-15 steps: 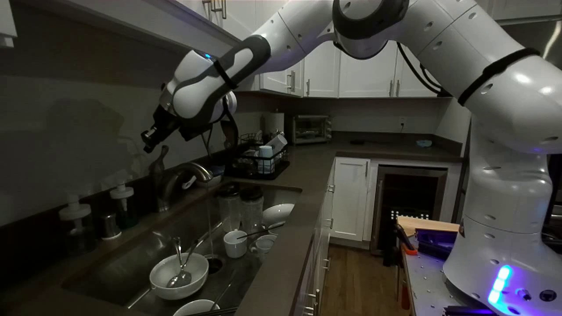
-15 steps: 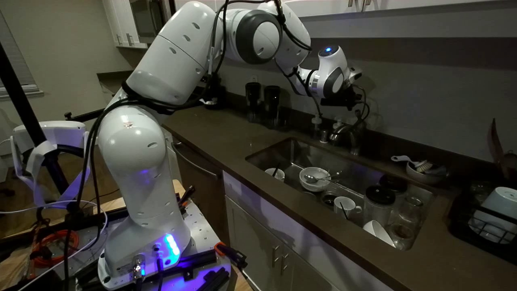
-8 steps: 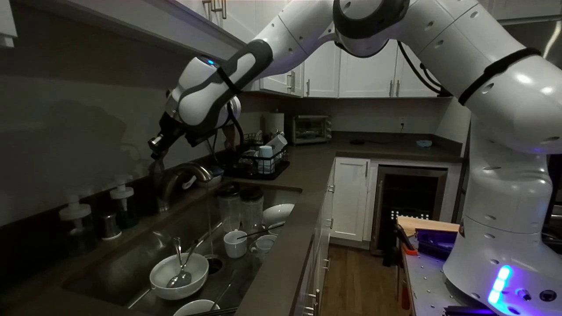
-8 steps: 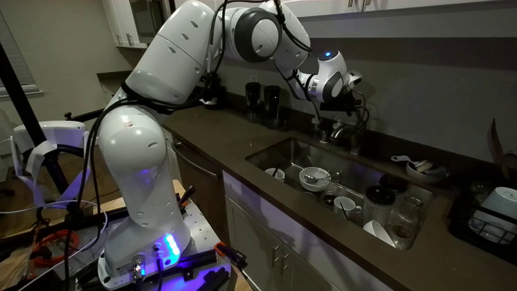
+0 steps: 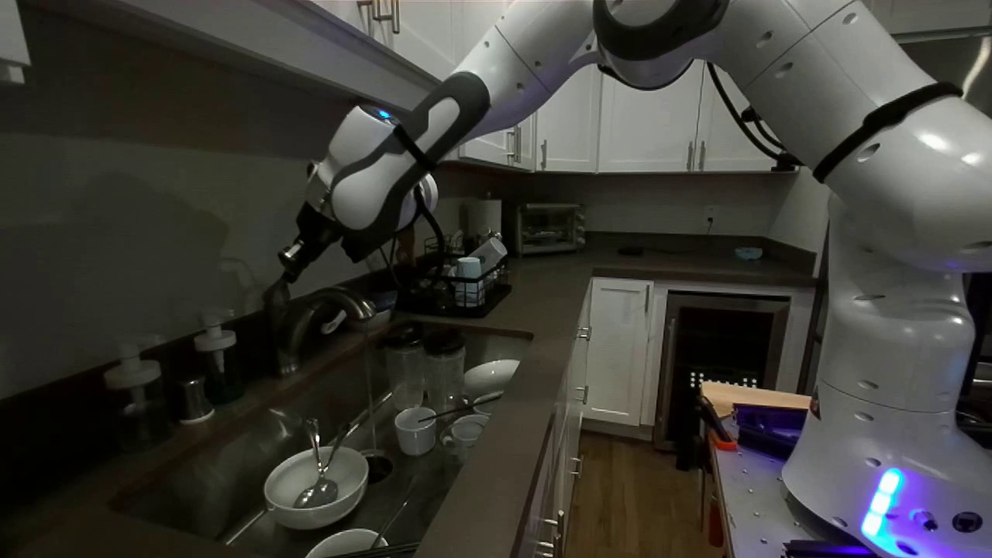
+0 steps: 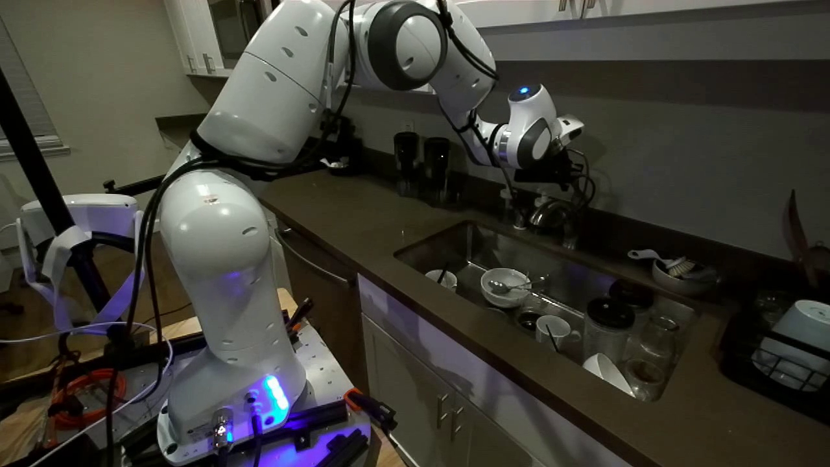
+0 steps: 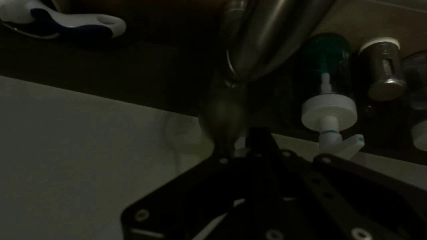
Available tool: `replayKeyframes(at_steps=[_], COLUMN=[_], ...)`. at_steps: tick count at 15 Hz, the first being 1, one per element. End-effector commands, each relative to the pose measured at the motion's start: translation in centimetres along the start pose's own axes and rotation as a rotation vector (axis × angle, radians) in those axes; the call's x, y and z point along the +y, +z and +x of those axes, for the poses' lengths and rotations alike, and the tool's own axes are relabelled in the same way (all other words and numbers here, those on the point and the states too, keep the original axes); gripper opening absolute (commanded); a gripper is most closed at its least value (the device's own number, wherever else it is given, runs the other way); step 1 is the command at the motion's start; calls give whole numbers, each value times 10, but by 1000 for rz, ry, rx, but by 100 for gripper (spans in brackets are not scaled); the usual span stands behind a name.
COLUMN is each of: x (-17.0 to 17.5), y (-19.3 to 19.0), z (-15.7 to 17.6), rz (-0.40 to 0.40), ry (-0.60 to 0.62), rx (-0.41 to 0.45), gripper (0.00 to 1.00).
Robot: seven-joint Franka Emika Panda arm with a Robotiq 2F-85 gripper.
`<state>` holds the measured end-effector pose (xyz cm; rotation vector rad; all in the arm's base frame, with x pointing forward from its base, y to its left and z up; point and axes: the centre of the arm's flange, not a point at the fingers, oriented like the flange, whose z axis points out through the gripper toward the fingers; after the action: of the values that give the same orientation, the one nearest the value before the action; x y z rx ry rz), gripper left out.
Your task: Push the faucet handle upwards
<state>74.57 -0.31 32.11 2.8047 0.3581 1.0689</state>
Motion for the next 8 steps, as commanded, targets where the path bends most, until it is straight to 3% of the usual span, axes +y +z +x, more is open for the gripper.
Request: replayKeyframes(at_steps=[1, 8], x=[-4, -3], y=[-14, -11], z=[-4, 3], rz=[-41, -74], ry=[11, 12], rx=[14, 30], gripper=[0, 0])
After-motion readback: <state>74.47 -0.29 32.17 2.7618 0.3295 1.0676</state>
